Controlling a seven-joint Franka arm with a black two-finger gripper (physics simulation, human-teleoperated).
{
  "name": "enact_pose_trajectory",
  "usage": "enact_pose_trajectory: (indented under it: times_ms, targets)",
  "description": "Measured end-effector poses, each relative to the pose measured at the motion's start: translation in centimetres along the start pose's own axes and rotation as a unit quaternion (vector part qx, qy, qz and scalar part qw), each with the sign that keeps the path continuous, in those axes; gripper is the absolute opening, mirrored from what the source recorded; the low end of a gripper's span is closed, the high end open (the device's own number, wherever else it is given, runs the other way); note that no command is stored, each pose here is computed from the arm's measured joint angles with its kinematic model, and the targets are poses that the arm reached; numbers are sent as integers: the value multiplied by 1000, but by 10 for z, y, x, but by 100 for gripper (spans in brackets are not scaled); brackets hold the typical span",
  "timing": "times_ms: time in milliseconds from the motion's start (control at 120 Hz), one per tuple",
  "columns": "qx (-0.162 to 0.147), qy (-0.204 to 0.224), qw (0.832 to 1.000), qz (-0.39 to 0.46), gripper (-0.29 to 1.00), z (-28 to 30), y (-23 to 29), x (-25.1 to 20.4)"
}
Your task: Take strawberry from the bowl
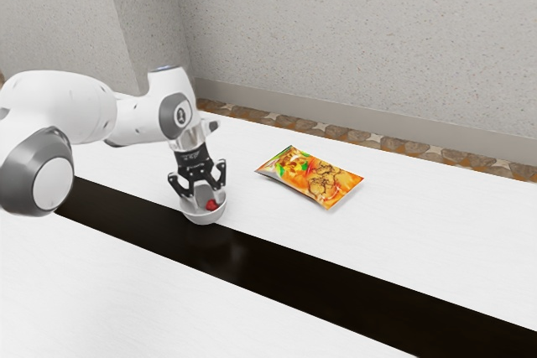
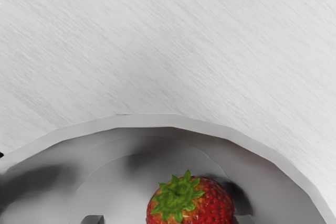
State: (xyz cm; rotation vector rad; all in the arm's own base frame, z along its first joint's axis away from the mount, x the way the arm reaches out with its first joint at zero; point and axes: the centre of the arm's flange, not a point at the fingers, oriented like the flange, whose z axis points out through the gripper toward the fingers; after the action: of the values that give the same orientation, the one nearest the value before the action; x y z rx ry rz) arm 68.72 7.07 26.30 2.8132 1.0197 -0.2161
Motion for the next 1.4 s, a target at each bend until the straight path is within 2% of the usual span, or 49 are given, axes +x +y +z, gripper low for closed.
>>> enact_pose_trajectory:
  times_ms: [142, 500, 700, 808, 900, 992, 1092, 1175, 1258, 1308, 1400]
  targets:
    - [2, -6, 1000, -2, 28, 9, -3, 2]
    - [0, -7, 1000, 1, 17, 12, -1, 4]
    - [-11, 7, 1000, 12, 14, -27, 3, -5]
    - [-21, 11, 999, 31, 13, -62, 12, -32]
    - [-17, 11, 996, 89, 13, -73, 66, -87]
    - [-3, 5, 990, 144, 12, -59, 121, -139]
    - [8, -3, 987, 163, 13, -31, 150, -148]
    - [14, -11, 986, 163, 25, -16, 155, -148]
    - [8, -6, 986, 165, 36, -27, 158, -153]
    - [-2, 7, 985, 174, 42, -63, 160, -164]
    - [-9, 33, 977, 210, 52, -167, 151, -210]
